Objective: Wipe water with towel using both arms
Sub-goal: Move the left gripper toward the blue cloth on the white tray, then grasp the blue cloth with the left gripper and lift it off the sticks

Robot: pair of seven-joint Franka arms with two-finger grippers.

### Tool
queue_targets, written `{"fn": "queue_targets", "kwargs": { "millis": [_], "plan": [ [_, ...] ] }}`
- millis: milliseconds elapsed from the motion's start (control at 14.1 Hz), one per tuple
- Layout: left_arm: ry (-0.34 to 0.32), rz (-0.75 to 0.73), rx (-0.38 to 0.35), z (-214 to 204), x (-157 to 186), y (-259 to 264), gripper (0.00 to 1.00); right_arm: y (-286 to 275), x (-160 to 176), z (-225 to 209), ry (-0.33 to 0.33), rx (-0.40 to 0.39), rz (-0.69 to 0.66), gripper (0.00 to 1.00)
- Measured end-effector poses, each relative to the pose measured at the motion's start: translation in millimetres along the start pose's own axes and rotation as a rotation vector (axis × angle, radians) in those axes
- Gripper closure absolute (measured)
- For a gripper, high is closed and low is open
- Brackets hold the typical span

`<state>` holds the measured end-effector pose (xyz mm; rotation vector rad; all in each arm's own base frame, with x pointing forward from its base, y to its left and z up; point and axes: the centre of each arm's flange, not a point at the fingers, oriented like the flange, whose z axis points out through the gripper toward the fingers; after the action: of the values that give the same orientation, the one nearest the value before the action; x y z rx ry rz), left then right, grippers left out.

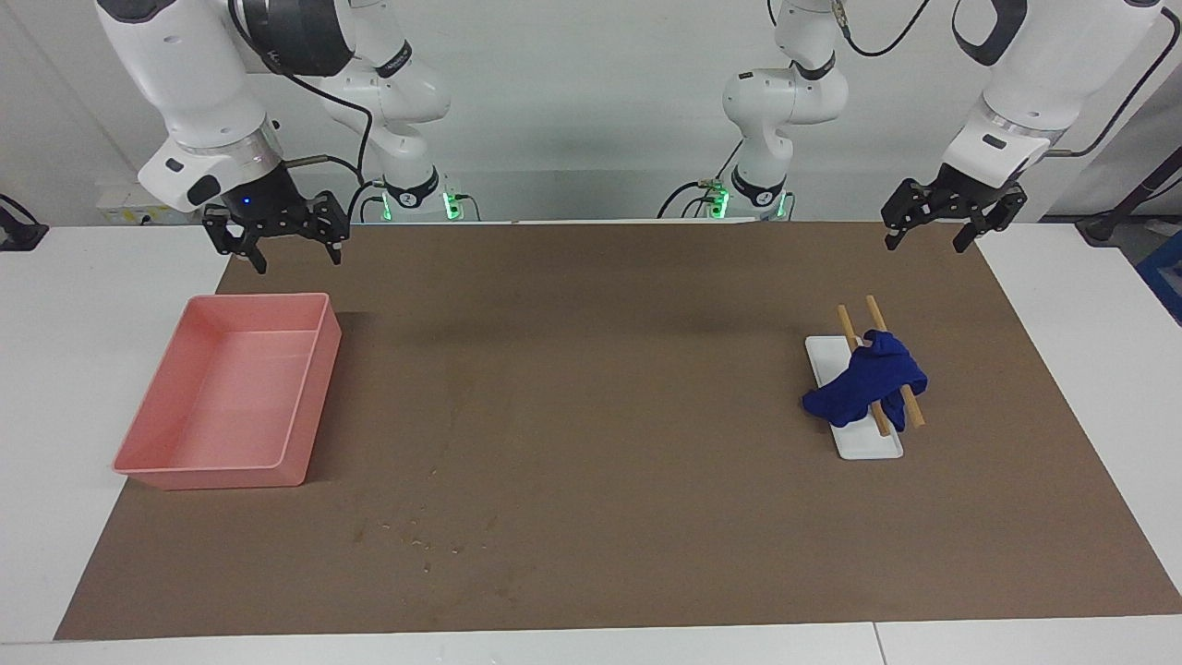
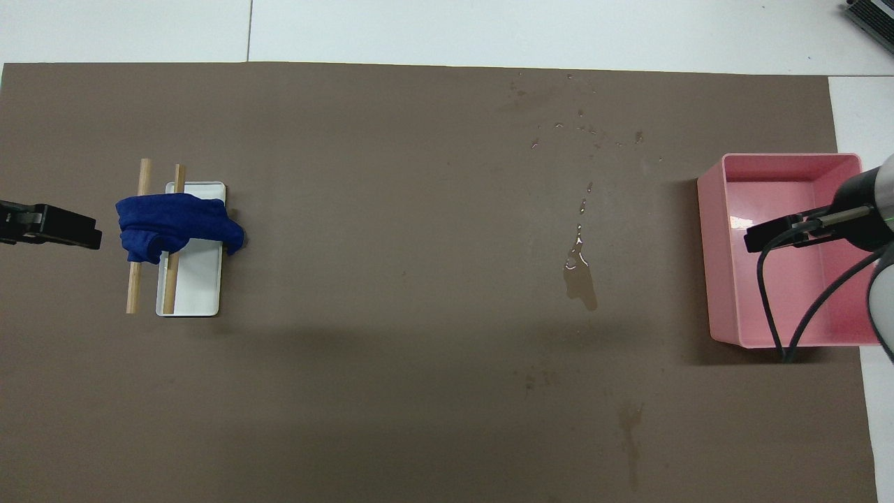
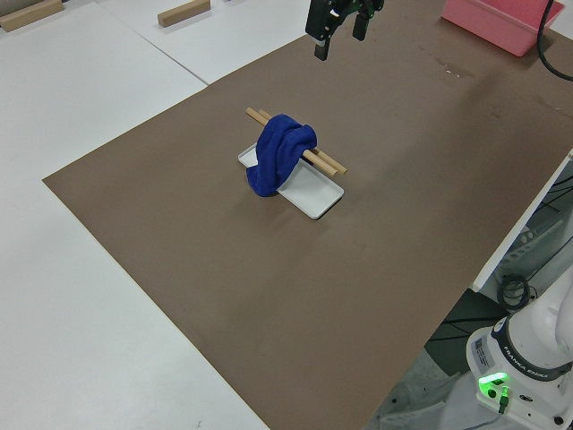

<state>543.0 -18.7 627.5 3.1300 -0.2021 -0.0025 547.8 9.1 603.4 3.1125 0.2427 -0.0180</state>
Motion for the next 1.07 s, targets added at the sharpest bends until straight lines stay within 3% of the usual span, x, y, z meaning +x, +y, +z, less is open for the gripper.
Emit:
{"fn": "queue_targets", "kwargs": {
  "millis": [285,498,711,1067],
  "plan": [
    [0.006,-0.002,0.001,1.9,0.8,-0.7,0.00,-0.1,0.0,0.0,0.000,0.000,0.000,0.00],
    [0.050,-0.035,0.004,17.9,5.0,-5.1,0.00,-0.3,0.0,0.0,0.000,0.000,-0.001,0.00],
    [0.093,-0.147,0.007,56.1,14.7,-8.8,0.00,-2.0,0.3,-0.2,0.000,0.000,-0.004,0.00],
    [0.128,-0.181,0.049,139.9,30.1,-22.1,0.00,-9.5,1.3,-0.6,0.001,-0.001,-0.017,0.00]
  ]
}}
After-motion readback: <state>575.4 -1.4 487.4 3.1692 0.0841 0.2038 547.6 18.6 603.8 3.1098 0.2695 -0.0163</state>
